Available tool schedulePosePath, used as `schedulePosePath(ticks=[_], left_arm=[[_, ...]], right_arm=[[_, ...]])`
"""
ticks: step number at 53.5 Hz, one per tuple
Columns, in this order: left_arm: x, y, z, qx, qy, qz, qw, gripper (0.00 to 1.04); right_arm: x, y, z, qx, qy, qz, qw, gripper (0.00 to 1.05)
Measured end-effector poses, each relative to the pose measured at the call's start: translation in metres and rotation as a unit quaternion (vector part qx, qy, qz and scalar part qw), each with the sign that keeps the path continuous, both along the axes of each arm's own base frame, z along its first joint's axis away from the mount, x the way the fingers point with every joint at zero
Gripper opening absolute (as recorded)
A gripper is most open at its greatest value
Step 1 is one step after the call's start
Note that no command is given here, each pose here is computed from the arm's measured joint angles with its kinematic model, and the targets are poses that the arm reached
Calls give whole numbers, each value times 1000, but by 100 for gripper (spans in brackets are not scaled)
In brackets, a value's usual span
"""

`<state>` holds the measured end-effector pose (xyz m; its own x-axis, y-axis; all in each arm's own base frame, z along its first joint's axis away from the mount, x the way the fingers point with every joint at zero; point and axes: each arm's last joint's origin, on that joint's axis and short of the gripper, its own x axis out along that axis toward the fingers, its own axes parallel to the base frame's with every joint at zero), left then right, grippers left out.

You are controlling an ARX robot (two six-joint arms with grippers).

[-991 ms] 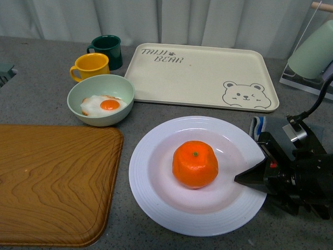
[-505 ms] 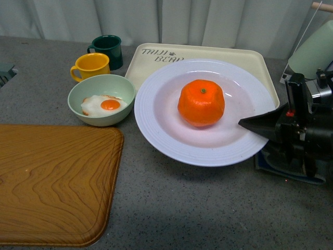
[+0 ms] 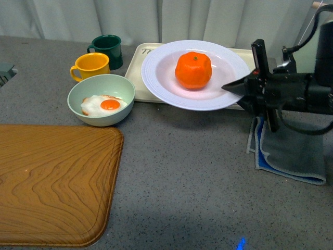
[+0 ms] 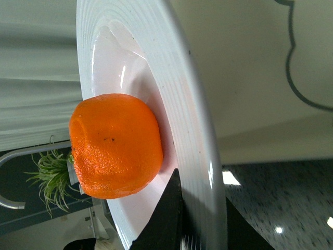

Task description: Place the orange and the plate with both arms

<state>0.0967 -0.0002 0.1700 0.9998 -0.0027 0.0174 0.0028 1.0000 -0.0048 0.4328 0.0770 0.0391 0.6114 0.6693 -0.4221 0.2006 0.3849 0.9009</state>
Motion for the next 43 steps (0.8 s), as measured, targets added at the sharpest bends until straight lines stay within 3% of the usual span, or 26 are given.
schedulePosePath(ticks=[13, 29, 43], left_arm=[[0, 0, 0, 0, 0, 0, 1000, 98], [0, 0, 0, 0, 0, 0, 1000, 98], [0, 0, 0, 0, 0, 0, 1000, 98]], right_arm=[[45, 19, -12, -22, 15, 0, 1000, 4], [59, 21, -15, -66, 34, -18, 997, 4], [54, 12, -14, -103, 17, -27, 994, 54]])
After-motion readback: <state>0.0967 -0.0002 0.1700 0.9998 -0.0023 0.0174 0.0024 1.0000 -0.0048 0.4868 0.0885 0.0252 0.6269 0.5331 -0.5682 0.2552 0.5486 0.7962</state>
